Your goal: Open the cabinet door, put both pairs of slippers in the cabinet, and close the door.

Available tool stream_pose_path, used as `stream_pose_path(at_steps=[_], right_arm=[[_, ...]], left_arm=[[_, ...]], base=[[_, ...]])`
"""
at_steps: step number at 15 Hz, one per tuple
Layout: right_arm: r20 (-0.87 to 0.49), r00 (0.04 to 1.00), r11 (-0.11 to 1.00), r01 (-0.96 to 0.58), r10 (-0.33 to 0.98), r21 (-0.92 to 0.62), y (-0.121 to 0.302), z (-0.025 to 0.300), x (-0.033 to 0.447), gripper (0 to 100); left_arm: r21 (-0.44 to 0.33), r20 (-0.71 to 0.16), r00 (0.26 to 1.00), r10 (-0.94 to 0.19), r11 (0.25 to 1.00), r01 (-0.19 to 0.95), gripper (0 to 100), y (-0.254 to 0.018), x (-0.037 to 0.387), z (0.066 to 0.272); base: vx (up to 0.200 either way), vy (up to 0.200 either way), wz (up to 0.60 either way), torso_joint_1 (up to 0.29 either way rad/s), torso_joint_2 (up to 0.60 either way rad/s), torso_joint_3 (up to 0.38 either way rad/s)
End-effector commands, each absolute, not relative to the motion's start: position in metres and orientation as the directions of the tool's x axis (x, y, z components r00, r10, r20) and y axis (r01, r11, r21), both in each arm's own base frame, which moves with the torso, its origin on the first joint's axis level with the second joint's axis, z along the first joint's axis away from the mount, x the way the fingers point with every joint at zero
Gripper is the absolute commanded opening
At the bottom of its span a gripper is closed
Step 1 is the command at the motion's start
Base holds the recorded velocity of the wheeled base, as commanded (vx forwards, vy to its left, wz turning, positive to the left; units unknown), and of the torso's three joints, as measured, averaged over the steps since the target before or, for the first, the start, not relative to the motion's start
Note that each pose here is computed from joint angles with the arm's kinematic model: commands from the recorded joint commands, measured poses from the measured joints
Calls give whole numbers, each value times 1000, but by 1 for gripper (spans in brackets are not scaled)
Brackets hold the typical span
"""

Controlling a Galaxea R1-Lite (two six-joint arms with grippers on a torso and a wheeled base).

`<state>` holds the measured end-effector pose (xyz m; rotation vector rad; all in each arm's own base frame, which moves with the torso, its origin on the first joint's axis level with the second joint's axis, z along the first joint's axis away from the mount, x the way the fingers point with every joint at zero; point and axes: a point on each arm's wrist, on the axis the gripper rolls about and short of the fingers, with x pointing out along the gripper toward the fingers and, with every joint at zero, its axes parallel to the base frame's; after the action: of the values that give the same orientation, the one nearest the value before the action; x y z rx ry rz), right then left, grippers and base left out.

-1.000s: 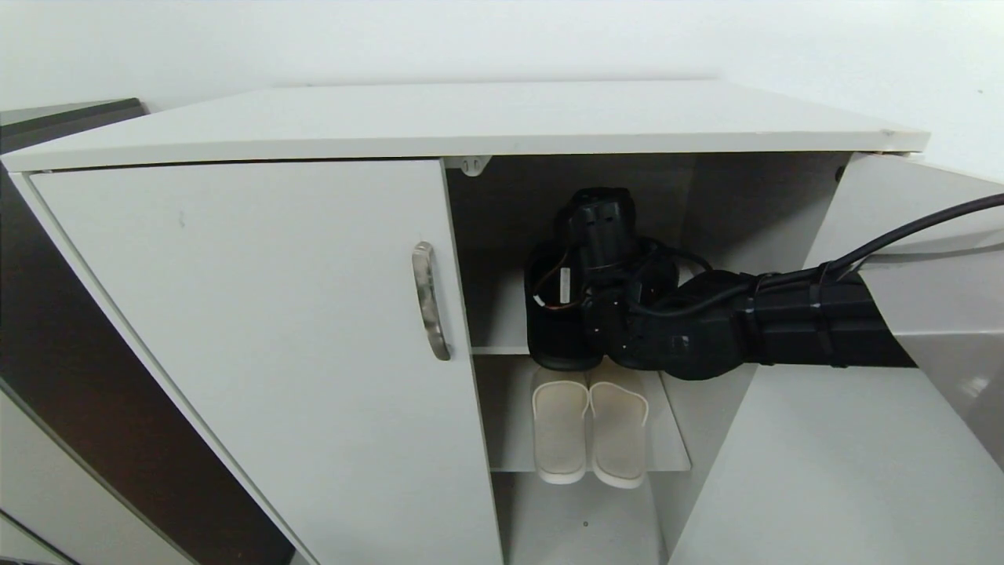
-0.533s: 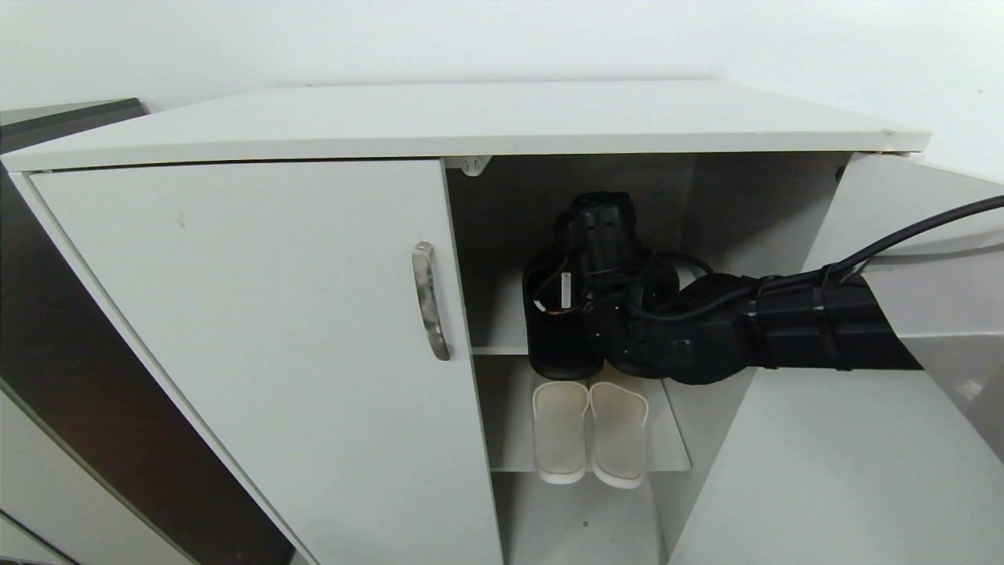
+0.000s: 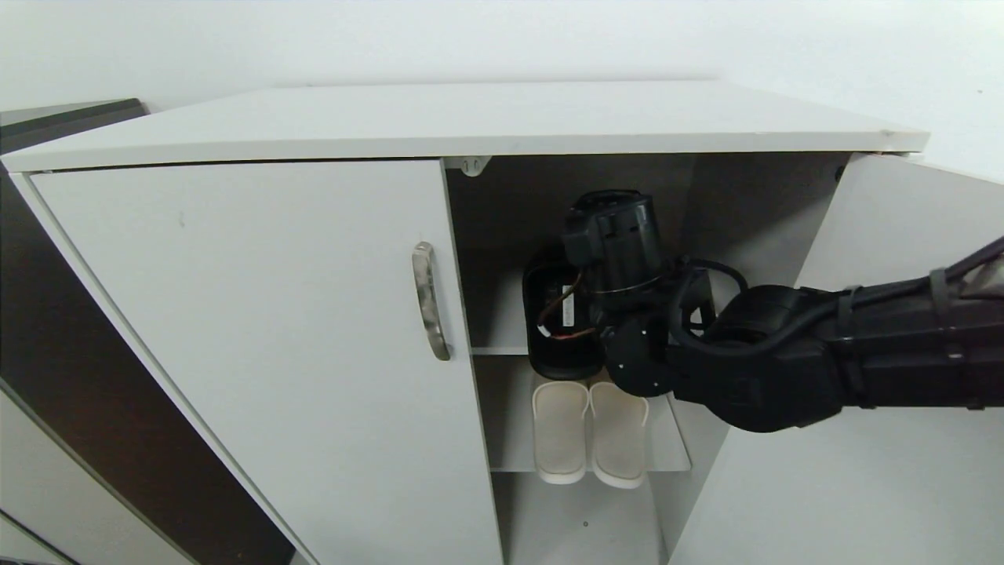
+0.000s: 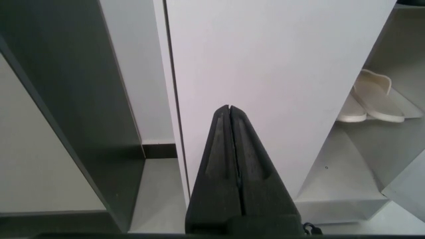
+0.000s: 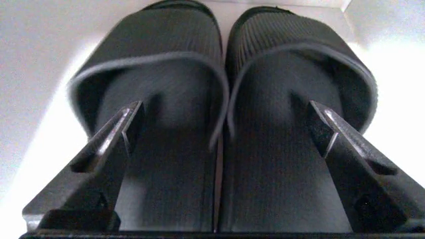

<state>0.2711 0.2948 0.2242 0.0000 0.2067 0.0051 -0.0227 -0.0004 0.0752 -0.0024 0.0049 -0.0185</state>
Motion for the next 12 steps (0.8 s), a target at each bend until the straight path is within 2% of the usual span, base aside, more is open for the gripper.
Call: stream_pose_path(at_steps=[1,4,5,8,12], right_arm=[[-191,980,998,-60,62,16,284,233,235,100],[-192,977,995,-96,96,13,277,221,215,100],[-181,978,994,-104,106,21,271,216,207,0],[-169,975,990,-140,144,32,256,218,184,0],[-180,970,986,-164,165,18,259,213,176,0]], left_arm=[[-2,-5,1000,-18,1000,18,0,0,-23,75],[-2,-5,1000,-18,1000,18,0,0,-23,75],[-3,-5,1000,-18,1000,18,0,0,-23,75],[-2,-5,1000,-18,1000,18,0,0,-23,75],[-2,-5,1000,-18,1000,18,0,0,-23,75]], base=[[0,0,0,0,0,0],[0,0,0,0,0,0],[0,0,0,0,0,0],[0,0,0,0,0,0],[0,0,0,0,0,0]])
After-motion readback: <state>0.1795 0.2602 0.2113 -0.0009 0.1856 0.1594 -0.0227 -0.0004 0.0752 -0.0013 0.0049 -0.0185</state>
